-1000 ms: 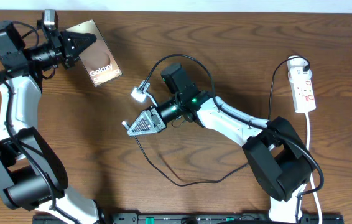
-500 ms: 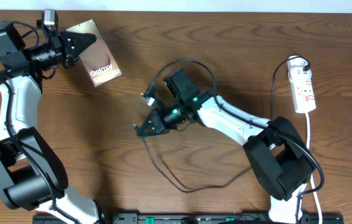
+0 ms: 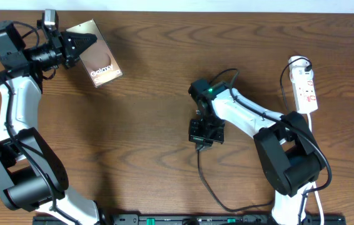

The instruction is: Plug charger to phone and switch on socket

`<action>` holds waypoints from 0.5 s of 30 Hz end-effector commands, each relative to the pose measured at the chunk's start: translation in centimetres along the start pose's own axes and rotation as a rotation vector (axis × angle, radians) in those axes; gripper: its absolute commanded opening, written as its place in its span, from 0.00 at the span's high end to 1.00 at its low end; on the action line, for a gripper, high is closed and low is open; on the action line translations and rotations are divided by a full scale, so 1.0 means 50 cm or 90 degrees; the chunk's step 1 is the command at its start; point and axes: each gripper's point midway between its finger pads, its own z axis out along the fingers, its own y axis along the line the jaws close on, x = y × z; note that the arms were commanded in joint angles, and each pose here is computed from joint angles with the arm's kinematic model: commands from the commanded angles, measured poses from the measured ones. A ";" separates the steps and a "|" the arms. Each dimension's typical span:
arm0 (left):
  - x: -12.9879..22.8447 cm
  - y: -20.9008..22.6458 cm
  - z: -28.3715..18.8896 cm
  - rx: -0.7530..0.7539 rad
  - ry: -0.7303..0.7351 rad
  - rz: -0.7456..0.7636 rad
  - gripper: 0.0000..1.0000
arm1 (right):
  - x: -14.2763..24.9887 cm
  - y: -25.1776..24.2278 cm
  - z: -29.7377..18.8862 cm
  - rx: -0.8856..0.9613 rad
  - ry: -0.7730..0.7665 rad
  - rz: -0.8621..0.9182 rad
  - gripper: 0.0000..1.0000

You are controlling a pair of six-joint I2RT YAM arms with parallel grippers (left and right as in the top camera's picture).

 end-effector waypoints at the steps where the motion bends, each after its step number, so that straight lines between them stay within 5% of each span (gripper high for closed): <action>1: 0.007 -0.014 -0.004 0.020 0.018 0.023 0.92 | 0.005 -0.021 0.015 0.065 -0.020 0.015 0.99; 15: 0.007 -0.014 -0.004 0.020 0.018 0.023 0.92 | 0.062 -0.037 0.084 0.077 0.023 0.018 0.99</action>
